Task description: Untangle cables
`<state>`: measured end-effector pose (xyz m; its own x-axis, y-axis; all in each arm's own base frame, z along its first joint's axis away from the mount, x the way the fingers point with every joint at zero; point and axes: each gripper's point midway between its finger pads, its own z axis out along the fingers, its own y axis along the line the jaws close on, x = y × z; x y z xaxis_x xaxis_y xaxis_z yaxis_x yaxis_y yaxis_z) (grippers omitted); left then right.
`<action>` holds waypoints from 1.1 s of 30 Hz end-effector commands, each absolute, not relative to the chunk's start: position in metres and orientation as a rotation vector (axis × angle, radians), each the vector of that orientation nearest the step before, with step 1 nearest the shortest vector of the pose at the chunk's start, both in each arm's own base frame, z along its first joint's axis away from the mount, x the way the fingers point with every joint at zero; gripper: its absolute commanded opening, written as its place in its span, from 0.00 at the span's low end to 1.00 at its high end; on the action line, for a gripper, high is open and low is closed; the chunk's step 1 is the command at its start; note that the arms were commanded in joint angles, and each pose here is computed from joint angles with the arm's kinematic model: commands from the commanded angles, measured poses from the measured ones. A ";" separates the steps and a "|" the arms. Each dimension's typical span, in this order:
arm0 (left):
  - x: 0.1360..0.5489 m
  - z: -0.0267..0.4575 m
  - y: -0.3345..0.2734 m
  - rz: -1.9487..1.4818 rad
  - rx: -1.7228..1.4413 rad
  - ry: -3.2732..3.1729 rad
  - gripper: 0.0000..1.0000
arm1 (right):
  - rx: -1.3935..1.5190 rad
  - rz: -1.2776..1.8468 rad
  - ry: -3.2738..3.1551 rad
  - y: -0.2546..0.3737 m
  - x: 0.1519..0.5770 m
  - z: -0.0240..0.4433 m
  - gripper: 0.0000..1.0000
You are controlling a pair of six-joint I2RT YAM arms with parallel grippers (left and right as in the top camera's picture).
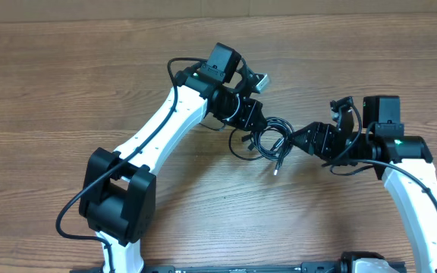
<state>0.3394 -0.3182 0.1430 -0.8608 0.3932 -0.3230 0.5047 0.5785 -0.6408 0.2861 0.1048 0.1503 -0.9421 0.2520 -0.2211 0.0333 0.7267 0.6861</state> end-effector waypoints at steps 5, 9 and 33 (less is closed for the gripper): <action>0.334 0.173 -0.327 -1.243 0.821 2.562 0.04 | 0.116 1.088 2.592 0.123 0.289 0.166 0.40; 0.334 0.173 -0.327 -1.244 0.820 2.562 0.04 | 0.115 1.035 2.608 0.121 0.290 0.162 0.25; 0.349 0.148 -0.284 -1.005 0.700 2.718 0.04 | 0.831 0.054 2.707 -0.001 0.272 0.109 0.04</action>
<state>0.3352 -0.2940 0.1299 -0.8945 0.3831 -0.2307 0.4397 0.6597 -0.6095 0.2672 0.0225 0.1021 -0.8368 0.5067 -0.2072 0.4696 0.8590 0.2040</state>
